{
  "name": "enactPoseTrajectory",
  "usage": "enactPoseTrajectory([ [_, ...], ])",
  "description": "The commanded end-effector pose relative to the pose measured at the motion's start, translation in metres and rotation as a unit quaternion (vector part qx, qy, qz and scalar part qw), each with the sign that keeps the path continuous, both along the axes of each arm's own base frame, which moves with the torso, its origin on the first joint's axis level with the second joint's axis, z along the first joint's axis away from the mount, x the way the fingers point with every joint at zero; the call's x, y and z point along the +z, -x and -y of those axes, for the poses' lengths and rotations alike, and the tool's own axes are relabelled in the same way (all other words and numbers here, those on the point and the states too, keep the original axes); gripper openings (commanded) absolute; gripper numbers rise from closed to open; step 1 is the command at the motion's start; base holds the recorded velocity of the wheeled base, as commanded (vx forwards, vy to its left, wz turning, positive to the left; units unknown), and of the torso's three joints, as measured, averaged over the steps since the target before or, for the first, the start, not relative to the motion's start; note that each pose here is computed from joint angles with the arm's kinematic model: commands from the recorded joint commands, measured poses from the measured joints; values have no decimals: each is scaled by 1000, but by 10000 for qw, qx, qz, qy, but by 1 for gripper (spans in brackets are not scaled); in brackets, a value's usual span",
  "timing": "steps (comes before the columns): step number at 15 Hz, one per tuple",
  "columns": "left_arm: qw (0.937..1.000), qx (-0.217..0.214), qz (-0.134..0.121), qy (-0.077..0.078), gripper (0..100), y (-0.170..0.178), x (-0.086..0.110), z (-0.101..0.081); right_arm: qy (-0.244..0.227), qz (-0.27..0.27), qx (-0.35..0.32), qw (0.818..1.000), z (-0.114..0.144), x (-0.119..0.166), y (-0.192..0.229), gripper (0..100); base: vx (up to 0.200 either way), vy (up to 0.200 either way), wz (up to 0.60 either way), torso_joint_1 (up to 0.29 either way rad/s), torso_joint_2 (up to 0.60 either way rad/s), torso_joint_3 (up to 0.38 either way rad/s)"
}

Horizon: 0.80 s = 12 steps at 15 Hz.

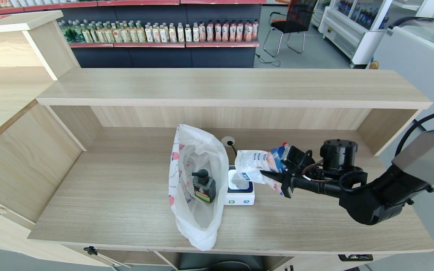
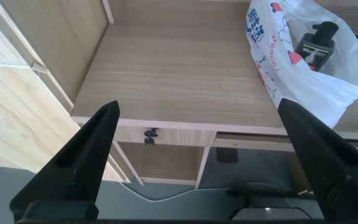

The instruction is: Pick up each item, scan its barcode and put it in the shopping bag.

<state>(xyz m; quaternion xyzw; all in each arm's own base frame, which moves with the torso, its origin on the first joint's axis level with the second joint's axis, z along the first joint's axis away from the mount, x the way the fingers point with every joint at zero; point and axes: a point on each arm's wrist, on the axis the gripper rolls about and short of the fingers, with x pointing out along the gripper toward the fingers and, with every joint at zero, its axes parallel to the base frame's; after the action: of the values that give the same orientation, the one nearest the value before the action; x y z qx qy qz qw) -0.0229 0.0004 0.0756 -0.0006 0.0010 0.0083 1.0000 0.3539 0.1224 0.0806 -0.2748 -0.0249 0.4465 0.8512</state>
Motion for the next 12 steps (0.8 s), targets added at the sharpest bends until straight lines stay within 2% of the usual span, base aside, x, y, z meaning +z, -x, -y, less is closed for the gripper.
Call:
enactPoseTrajectory([
  [1,10000,1,2,1,100,0,0,0,53,-109,-45,9999,4,-8,0,0,0,0,0,0,0,0],
  [4,10000,1,2,1,100,0,0,0,8,-151,200,9997,-2,-10,0,0,0,0,0,0,0,0],
  [12,10000,1,2,1,100,0,0,0,79,-122,236,9996,-5,-17,-2,0,0,0,0,0,0,0],
])
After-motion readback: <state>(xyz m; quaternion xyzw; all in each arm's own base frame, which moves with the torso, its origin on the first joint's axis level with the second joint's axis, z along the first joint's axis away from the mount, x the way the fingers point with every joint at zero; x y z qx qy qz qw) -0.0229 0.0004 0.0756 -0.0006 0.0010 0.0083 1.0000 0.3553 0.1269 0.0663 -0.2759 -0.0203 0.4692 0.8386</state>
